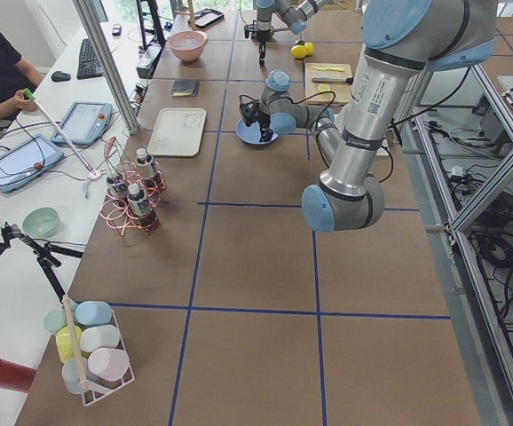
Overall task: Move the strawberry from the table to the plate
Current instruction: 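Release the plate with the left gripper while the right grasps the strawberry, then carry the strawberry over the plate with right gripper while left arm withdraws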
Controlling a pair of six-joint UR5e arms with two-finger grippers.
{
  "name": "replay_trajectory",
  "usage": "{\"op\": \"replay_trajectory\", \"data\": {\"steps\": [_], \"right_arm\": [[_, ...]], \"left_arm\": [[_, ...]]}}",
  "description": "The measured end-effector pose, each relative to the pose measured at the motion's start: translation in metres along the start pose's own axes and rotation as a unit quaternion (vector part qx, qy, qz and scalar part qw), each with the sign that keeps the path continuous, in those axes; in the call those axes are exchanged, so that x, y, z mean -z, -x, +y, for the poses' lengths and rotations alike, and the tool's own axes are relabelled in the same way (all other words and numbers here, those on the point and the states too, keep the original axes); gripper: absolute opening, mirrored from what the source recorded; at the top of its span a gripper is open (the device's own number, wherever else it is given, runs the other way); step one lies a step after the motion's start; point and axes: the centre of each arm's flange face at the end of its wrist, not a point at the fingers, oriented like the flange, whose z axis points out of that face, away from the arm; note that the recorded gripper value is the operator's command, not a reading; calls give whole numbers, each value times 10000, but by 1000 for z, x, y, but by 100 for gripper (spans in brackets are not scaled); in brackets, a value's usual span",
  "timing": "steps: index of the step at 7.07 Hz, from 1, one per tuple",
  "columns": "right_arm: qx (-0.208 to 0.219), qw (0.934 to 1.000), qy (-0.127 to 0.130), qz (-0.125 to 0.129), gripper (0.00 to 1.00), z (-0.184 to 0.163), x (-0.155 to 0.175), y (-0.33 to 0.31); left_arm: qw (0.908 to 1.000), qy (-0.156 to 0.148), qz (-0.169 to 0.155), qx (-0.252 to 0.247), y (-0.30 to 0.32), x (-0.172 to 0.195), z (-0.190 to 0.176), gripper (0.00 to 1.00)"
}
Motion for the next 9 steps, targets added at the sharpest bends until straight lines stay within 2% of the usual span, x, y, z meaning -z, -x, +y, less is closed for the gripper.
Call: {"op": "replay_trajectory", "data": {"steps": [1, 3, 5, 7, 9], "right_arm": [[32, 10000, -33, -63, 0, -1, 7, 4], [24, 9994, -80, -335, 0, -12, 48, 30], [-44, 9987, -99, -494, 0, -43, 98, 99], [-266, 9972, -45, -704, 0, -66, 120, 198], [-483, 9962, -64, -724, 0, -66, 121, 321]], "left_arm": [[10000, -20, 23, 4, -1, 3, -3, 100], [9996, -173, -57, -220, 3, 24, -33, 100], [9939, -364, -489, -918, 19, 49, -83, 100], [9768, -399, -963, -1869, 73, 76, -145, 100], [9480, -294, -1410, -2839, 139, 114, -223, 100]]}}
